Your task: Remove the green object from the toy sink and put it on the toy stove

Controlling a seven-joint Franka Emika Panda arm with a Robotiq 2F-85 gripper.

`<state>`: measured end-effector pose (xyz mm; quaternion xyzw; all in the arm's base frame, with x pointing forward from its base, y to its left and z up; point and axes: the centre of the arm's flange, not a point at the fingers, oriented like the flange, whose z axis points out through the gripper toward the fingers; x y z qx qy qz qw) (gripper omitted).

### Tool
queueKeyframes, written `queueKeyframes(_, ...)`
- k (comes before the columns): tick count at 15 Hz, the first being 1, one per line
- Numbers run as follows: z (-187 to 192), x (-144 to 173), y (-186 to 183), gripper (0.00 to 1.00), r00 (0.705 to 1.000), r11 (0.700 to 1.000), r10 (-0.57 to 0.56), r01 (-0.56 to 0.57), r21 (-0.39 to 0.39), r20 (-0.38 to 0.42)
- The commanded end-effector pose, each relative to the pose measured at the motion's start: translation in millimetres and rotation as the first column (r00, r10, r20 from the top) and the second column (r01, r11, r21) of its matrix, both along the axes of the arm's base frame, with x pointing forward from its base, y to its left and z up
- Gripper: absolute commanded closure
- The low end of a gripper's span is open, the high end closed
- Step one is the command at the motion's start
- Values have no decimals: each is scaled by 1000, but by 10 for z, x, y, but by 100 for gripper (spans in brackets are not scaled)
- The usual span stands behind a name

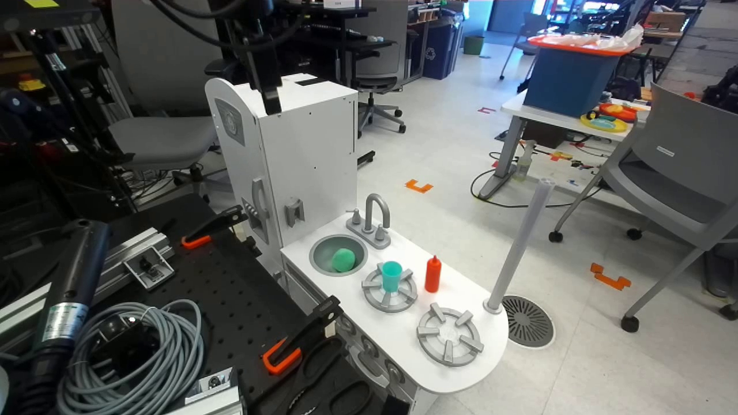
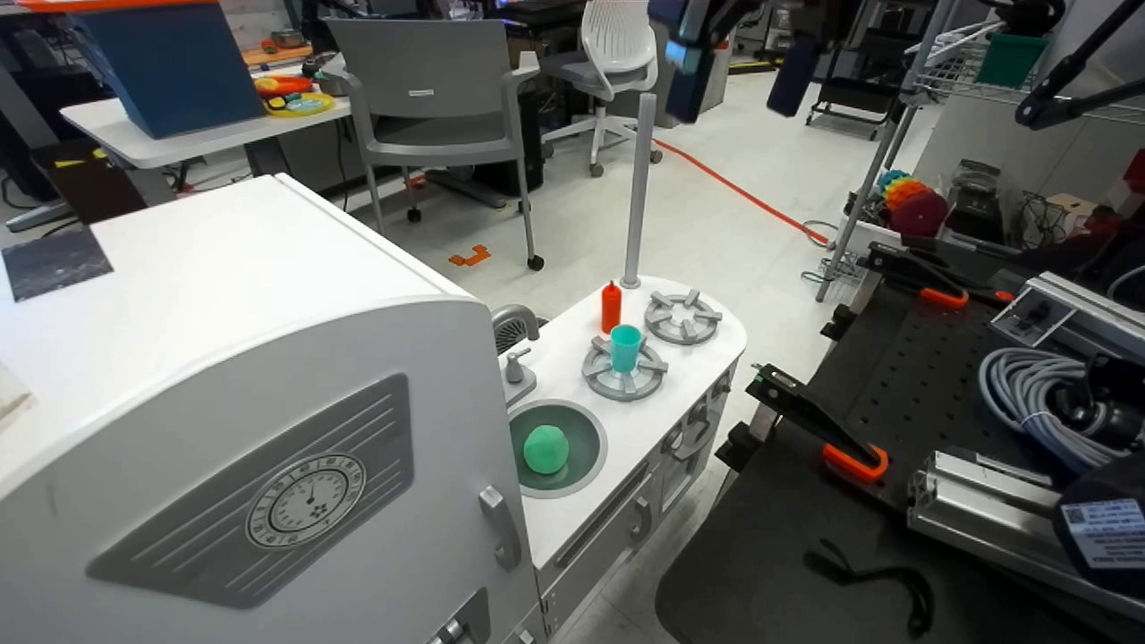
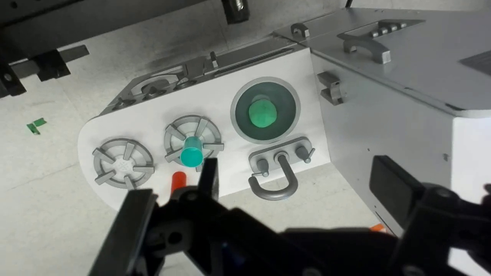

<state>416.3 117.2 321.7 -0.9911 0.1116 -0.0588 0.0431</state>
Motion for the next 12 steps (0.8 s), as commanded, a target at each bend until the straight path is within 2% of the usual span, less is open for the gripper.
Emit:
queueKeyframes(1,-581,534,-45,0,1000,999,20,-19,-39,20)
queueKeyframes(4,-1027,902,-65,0,998,997,58,-57,-56,22)
queueKeyframes(9,-1699,1489,-45,0,996,996,81,-80,-31,36)
queueKeyframes(12,-2292,1741,61,0,993,992,120,-119,-42,12)
